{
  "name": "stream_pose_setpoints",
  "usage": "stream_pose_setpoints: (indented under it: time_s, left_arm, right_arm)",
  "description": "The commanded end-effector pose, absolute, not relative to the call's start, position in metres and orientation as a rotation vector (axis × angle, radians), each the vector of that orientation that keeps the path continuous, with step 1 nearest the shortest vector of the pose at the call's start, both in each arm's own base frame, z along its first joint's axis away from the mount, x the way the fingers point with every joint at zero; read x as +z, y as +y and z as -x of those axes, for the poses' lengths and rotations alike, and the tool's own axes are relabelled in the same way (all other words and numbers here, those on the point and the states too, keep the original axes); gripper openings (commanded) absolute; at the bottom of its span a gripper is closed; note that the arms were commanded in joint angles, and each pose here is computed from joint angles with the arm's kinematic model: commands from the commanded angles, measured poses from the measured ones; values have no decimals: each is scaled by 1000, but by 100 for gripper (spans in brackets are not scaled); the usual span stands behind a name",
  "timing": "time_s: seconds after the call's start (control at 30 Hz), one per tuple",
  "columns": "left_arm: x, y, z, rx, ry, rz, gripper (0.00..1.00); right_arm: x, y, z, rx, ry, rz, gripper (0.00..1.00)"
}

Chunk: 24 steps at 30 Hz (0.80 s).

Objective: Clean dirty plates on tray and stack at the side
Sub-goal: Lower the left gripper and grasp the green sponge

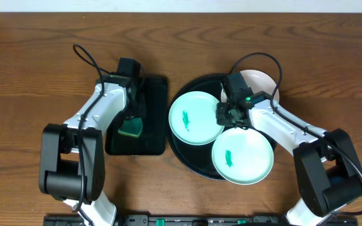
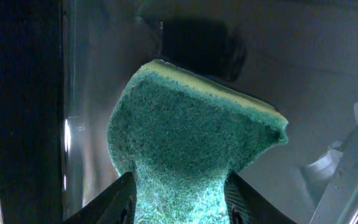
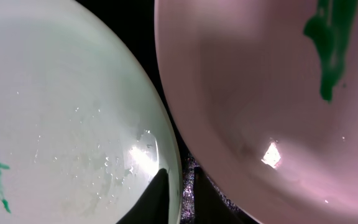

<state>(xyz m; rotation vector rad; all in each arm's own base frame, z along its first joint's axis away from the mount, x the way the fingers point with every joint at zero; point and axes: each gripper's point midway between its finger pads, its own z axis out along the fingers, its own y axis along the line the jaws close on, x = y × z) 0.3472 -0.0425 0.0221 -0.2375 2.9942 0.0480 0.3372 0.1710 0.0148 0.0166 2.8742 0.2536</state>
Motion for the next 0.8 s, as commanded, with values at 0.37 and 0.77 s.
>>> stream_pose_setpoints:
  time_s: [0.37,0.77]
  left_arm:
    - [19,-40,-335,67,3043,255,47]
    - [19,-40,-335,68,3043,255,47]
  right_arm:
    - [11,169,-337,216,2872,-19,20]
    - [11,183,-330,223,2874,39,16]
